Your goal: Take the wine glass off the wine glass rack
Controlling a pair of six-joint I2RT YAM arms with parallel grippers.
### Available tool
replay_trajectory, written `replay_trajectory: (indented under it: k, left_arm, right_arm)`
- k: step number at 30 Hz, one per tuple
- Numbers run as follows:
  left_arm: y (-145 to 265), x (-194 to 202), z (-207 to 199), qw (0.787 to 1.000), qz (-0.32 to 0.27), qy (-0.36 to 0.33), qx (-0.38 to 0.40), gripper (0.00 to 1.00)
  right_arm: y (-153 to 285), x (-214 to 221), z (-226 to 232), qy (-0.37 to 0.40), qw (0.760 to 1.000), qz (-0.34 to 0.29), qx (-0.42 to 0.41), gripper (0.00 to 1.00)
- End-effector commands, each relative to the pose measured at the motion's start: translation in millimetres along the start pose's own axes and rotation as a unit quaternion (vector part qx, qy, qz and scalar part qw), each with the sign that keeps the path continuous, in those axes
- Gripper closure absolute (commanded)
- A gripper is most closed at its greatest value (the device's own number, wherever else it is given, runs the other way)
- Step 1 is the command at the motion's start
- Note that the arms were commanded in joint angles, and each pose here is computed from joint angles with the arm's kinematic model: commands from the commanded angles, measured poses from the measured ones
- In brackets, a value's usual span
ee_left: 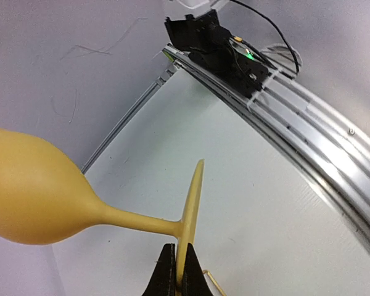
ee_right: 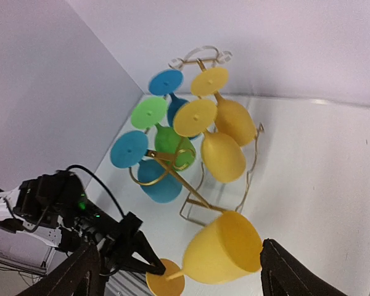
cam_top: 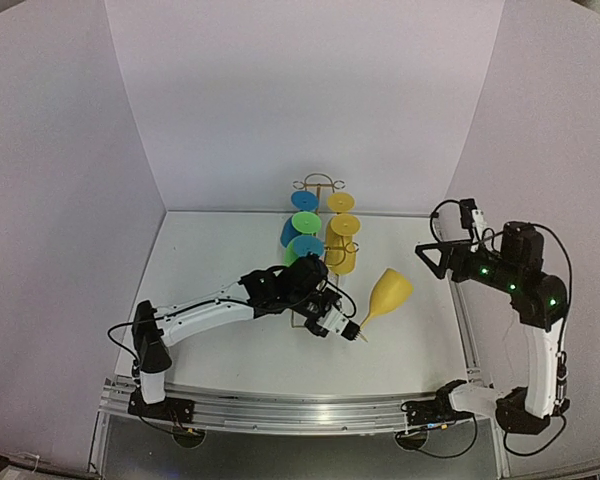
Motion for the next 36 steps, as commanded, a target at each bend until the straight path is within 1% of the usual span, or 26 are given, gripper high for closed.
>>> replay_trajectory:
  k: [1,3,5,8,11,13,18,24,32,36]
  left_arm:
    - [39,-13,15,0.961,-0.059,-0.221,-0.155,1.00]
    - [36,0,4,0.930,-0.085,-0.284,-0.218,1.00]
    - [35,10,-9,0.910,-0.100,-0.316,-0.248,1.00]
    - [32,20,-22,0.899,-0.111,-0.331,-0.266,1.00]
    - [25,28,-29,0.889,-0.109,-0.347,-0.276,1.00]
    - [22,29,-28,0.888,-0.107,-0.350,-0.278,1.00]
    - [17,30,-27,0.884,-0.107,-0.358,-0.279,1.00]
    - [11,33,-32,0.894,-0.099,-0.357,-0.254,1.00]
    - [10,35,-32,0.907,-0.086,-0.336,-0.239,1.00]
    - [10,35,-29,0.911,-0.079,-0.326,-0.241,1.00]
  right_arm:
    - [-32,49,-26,-0.134,0.973,0.174,0.068,0.16]
    - [-33,53,-25,-0.143,0.971,0.181,0.059,0.20]
    - [-33,56,-19,-0.141,0.972,0.186,0.031,0.28]
    - [-34,65,-5,-0.140,0.968,0.202,-0.042,0.35]
    - [-33,72,-1,-0.140,0.965,0.210,-0.065,0.36]
    - [-36,75,0,-0.150,0.962,0.217,-0.076,0.36]
    - [-51,87,-10,-0.168,0.956,0.235,-0.054,0.36]
    - [-61,77,-8,-0.174,0.957,0.220,-0.076,0.37]
    - [-56,64,-4,-0.167,0.963,0.198,-0.079,0.38]
    - [-54,65,1,-0.159,0.962,0.195,-0.107,0.40]
Point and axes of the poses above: each gripper's point midway between its finger pads, its own y axis back along the fingers, its own z axis along the line the jaws close on, x = y × z, the point moved 6 cm from there along y, back along the fingers, and after that the axes turned 10 degrees about y, right-handed, at the moved point
